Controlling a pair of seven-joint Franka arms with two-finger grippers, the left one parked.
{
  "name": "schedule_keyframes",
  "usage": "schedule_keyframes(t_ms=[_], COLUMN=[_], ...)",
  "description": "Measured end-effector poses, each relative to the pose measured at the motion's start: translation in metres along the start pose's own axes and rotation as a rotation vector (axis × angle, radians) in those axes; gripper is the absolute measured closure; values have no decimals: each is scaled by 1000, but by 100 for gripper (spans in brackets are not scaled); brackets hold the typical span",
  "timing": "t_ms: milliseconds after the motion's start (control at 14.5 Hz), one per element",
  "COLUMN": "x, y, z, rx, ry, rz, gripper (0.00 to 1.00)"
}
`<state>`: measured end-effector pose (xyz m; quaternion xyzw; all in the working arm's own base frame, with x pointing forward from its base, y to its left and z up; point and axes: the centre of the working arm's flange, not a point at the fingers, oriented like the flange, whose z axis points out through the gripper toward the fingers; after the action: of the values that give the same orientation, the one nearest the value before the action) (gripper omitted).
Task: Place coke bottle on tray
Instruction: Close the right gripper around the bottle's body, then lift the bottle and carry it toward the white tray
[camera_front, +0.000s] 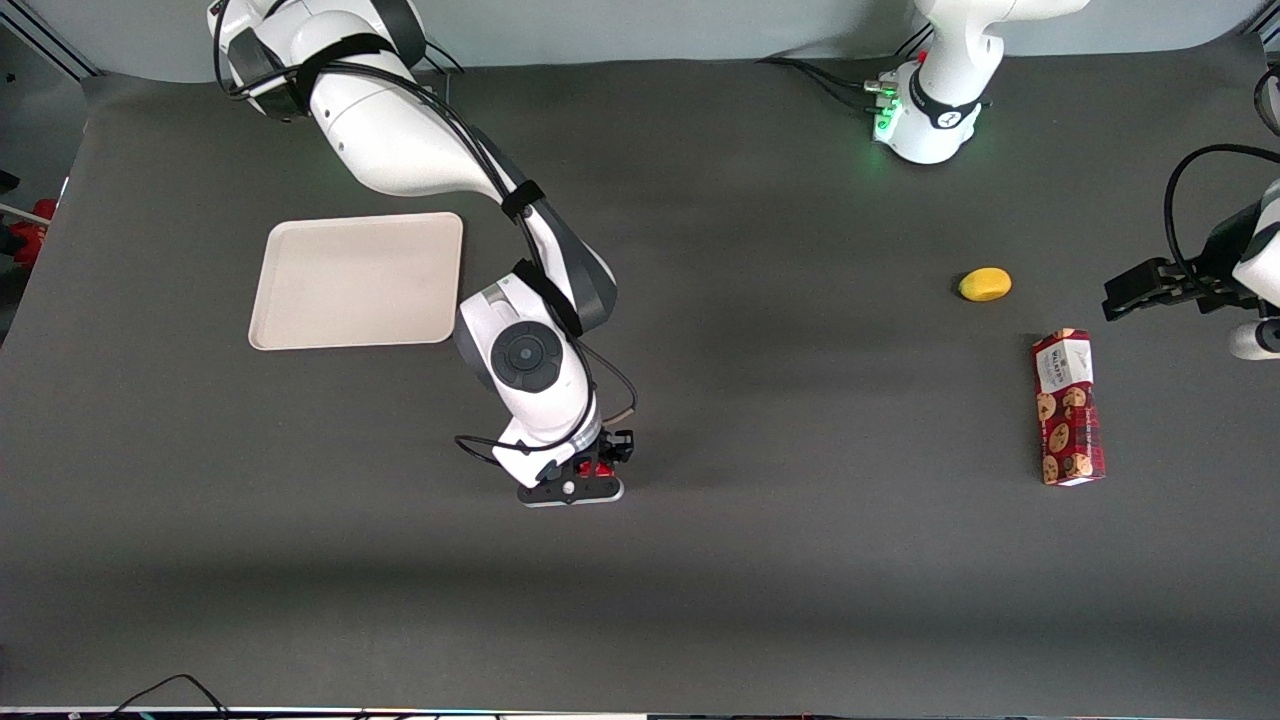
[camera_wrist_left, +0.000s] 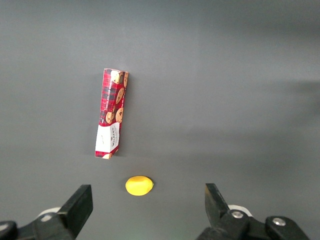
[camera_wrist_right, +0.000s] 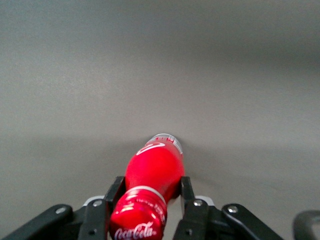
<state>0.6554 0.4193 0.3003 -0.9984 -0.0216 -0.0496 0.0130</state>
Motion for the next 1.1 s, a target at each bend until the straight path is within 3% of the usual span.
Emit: schedule_keyframes(t_ms=[414, 690, 897, 1103], x=[-1, -29, -44, -36], y=[22, 47, 63, 97], z=[-118, -234, -287, -288], rx=[-47, -23, -9, -13], ry=[-93, -148, -143, -160], rz=[-96, -108, -113, -130], gripper=[51, 51, 51, 51])
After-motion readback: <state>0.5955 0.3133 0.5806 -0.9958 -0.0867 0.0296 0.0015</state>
